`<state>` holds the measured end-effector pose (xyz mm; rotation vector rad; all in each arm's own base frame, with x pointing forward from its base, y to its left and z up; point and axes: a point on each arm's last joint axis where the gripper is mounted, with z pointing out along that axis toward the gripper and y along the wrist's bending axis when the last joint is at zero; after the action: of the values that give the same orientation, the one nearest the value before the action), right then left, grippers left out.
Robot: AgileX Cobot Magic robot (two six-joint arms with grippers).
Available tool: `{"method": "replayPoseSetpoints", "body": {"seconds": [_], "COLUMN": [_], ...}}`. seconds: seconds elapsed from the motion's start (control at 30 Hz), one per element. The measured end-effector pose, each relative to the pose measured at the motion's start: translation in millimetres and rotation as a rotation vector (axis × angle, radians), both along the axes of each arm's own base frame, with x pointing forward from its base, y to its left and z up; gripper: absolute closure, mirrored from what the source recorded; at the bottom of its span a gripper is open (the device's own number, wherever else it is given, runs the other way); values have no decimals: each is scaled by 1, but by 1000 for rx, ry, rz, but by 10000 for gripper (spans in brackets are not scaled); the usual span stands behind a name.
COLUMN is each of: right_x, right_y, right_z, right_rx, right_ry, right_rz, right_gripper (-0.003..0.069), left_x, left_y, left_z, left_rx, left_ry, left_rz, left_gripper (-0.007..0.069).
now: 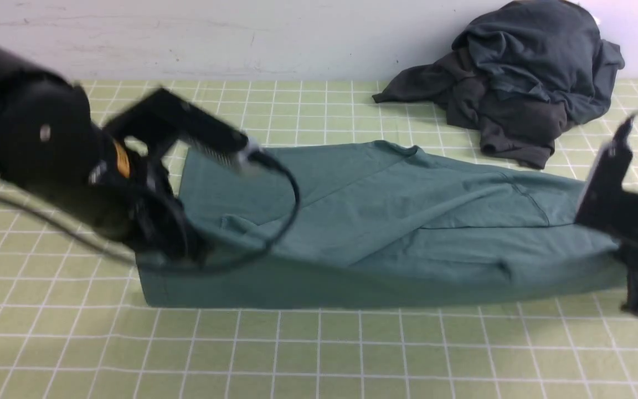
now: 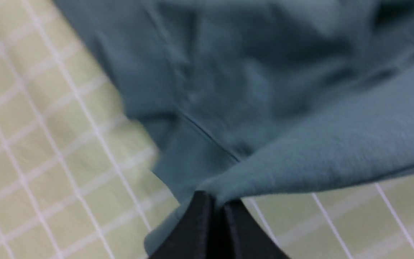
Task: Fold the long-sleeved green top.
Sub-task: Use both arms to drag the lower edge of the fabric forward and fold it over the upper edge
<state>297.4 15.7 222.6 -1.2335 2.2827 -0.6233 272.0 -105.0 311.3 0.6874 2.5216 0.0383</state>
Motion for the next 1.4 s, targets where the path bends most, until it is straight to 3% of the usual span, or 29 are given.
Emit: {"method": "replayPoseSetpoints", "body": {"seconds": [0.3,0.33,0.57,0.63,0.73,0.77,0.8,0.9,1.0,1.2,1.3,1.4], "right_x": [115,142,205,218,220,219,220,217,210,199,201,212], "right_y": [15,18,26,23,16,12,12,9,18,74,95,106], "right_z": [8,3,-26,-37,-38,-35,-34,-15,-4,-30,-57,-75], "right_rx": [4,2,49,140,202,235,242,374,471,599,614,639], "right_ry": [-128,-148,-176,-181,-188,-187,-191,-194,-131,155,207,117], "right_rz": [14,15,-31,-113,-194,-257,-264,-461,-525,-272,-138,-66], "right_gripper": [661,661,616,526,440,389,383,321,363,619,662,669], "left_x": [123,151,230,257,270,275,275,276,270,242,233,219], "left_y": [20,23,33,39,43,48,48,57,60,54,45,31], "left_z": [2,-6,-58,-94,-115,-120,-120,-102,-78,-40,-29,-10], "left_rx": [-17,-17,-14,-19,-36,-47,-48,-55,-45,-15,-97,-182], "left_ry": [-111,-122,-128,-113,-98,-99,-98,-116,-116,25,61,65], "left_rz": [130,150,199,232,284,324,329,397,404,277,202,135], "left_gripper": [620,619,593,503,414,343,343,232,216,332,426,507]}}
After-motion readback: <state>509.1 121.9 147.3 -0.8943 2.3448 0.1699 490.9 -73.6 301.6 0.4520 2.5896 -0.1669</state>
